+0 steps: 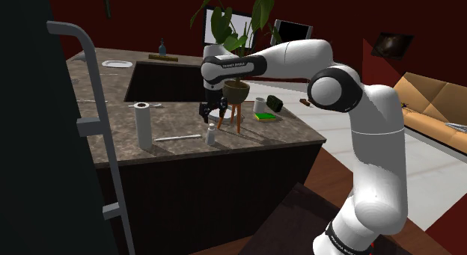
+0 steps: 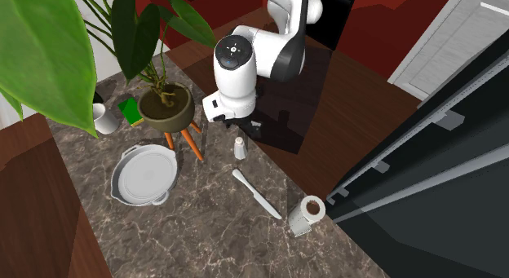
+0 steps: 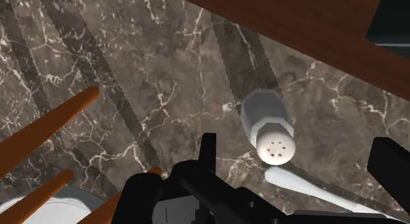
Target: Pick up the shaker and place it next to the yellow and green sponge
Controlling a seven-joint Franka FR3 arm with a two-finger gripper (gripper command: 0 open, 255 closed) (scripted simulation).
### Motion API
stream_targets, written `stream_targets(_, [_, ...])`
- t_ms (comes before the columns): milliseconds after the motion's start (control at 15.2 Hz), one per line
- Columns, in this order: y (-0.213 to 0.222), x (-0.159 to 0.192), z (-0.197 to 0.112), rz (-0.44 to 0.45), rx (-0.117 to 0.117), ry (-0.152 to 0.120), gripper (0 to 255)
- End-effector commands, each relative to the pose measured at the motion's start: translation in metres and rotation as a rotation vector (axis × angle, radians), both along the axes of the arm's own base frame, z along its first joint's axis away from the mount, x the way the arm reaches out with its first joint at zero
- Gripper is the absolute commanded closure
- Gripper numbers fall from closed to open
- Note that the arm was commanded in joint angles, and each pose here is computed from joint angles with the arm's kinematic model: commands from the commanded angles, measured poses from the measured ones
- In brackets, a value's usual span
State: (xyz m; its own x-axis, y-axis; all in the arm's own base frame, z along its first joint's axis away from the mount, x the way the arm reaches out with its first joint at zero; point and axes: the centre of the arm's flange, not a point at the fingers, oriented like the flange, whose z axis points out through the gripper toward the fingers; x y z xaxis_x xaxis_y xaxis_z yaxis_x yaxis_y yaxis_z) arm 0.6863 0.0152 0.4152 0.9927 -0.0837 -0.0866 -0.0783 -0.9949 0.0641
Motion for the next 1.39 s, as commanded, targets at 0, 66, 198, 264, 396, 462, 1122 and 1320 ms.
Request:
stream_targets(0, [0.000, 0.019, -0.011, 0.003, -0.004, 0.002, 0])
stream_targets(66, [0.000, 0.018, -0.016, 0.003, -0.004, 0.002, 0])
stream_targets(198, [-0.001, 0.017, -0.027, 0.003, -0.004, 0.002, 0])
stream_targets(264, [-0.001, 0.017, -0.032, 0.003, -0.004, 0.002, 0])
stream_targets(396, [-0.002, 0.016, -0.042, 0.003, -0.004, 0.002, 0])
stream_targets(462, [-0.002, 0.015, -0.048, 0.003, -0.004, 0.002, 0])
stream_targets(1122, [-0.002, 0.015, -0.051, 0.003, -0.004, 0.002, 255])
stream_targets(1320, [-0.002, 0.015, -0.051, 0.003, -0.004, 0.002, 255])
